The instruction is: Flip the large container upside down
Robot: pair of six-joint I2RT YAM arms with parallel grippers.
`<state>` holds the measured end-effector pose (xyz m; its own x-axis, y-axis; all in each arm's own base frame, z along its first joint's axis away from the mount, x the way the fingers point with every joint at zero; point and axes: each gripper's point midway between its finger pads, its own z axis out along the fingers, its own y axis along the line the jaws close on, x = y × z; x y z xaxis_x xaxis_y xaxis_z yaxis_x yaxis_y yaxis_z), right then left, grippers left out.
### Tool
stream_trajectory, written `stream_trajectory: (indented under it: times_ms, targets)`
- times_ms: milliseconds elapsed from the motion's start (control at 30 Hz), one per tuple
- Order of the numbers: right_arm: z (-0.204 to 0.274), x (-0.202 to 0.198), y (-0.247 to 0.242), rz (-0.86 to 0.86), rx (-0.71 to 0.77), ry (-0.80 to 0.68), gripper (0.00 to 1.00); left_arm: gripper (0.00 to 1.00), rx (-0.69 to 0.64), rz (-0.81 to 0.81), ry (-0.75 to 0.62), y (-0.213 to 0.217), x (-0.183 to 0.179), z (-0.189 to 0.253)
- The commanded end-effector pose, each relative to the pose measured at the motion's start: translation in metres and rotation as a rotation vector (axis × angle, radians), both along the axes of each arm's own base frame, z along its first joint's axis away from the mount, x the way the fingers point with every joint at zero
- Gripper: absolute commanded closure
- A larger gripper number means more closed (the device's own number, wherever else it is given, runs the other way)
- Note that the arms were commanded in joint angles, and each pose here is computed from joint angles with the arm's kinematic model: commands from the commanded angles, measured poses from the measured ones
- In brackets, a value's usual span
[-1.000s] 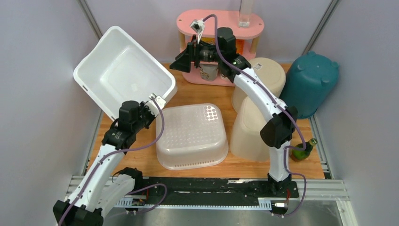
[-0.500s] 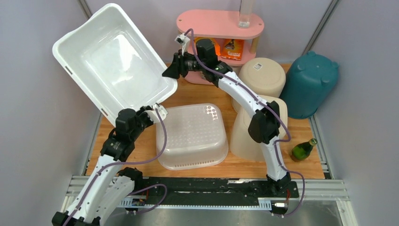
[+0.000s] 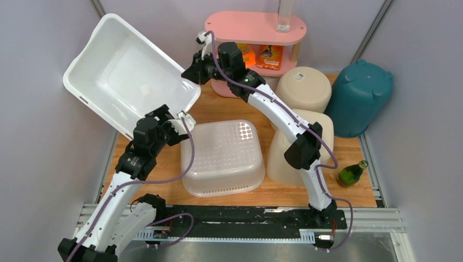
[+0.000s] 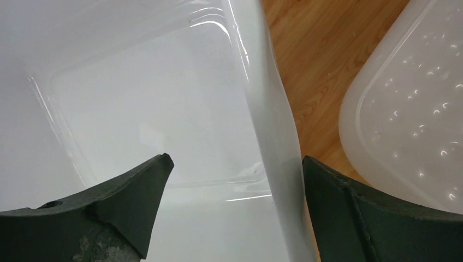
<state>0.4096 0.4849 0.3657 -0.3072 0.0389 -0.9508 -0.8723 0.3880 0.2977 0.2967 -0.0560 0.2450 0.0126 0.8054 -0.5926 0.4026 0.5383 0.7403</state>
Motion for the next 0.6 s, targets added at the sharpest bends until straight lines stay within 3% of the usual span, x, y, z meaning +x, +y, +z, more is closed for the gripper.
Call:
stream_trajectory:
  times_ms: [0, 100, 200, 333, 500, 567]
  targets:
    - [0.072, 0.035, -0.017, -0.265, 0.089, -0.242, 1.00, 0.00, -0.096, 0.042, -0.076, 0.004, -0.007, 0.054]
    - [0.079, 0.040, -0.021, -0.344, 0.064, -0.308, 1.00, 0.00, -0.186, 0.106, -0.062, 0.013, -0.022, 0.070]
    - [0.084, 0.039, -0.023, -0.418, 0.006, -0.408, 1.00, 0.00, -0.401, 0.218, -0.056, 0.022, -0.039, 0.099]
    - [0.087, 0.039, -0.025, -0.483, -0.043, -0.520, 1.00, 0.00, -0.599, 0.221, 0.072, 0.010, -0.071, 0.115]
    - [0.089, 0.050, -0.033, -0.550, -0.059, -0.557, 1.00, 0.00, -0.605, 0.157, 0.253, -0.010, -0.087, 0.107]
    - [0.093, 0.045, -0.032, -0.549, -0.065, -0.576, 1.00, 0.00, -0.628, 0.224, 0.248, -0.002, -0.086, 0.104]
